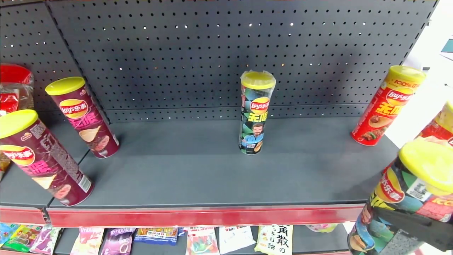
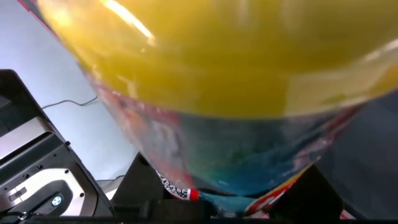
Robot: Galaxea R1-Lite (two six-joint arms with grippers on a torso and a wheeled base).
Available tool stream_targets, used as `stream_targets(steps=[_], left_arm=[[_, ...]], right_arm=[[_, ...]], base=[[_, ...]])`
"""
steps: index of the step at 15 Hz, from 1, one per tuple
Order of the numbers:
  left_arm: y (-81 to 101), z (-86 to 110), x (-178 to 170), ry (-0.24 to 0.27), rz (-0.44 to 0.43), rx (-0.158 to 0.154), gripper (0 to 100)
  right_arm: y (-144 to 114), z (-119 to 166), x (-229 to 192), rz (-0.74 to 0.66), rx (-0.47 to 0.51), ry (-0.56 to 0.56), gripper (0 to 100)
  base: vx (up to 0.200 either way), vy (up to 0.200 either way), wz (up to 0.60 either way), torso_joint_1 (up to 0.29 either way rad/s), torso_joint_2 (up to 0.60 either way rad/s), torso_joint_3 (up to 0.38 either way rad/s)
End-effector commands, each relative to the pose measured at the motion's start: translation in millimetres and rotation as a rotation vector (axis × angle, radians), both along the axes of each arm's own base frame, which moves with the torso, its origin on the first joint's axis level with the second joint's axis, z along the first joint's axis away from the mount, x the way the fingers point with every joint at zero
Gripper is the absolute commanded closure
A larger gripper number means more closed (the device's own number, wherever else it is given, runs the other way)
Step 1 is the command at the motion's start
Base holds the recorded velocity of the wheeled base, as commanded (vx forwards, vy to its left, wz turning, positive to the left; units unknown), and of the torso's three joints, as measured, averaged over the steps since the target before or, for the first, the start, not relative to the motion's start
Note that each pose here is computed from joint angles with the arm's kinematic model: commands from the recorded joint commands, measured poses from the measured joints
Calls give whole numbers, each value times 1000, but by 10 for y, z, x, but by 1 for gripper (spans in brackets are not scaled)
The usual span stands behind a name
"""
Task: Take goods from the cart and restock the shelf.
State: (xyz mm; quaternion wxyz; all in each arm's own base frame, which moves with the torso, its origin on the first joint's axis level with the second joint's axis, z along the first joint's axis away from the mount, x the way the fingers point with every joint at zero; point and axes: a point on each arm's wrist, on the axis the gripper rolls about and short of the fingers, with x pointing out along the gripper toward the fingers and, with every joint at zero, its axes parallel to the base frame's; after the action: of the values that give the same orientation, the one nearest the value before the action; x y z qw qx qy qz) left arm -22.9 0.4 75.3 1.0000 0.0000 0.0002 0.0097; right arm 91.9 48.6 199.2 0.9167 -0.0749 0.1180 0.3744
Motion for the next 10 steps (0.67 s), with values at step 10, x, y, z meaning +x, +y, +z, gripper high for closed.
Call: stream_targets(steps=[10], left_arm=[[0,0,1,1,1,0,0]], right_arm=[[0,-12,0,0,-2,4,100]], base=[[20,0,0,0,0,1]])
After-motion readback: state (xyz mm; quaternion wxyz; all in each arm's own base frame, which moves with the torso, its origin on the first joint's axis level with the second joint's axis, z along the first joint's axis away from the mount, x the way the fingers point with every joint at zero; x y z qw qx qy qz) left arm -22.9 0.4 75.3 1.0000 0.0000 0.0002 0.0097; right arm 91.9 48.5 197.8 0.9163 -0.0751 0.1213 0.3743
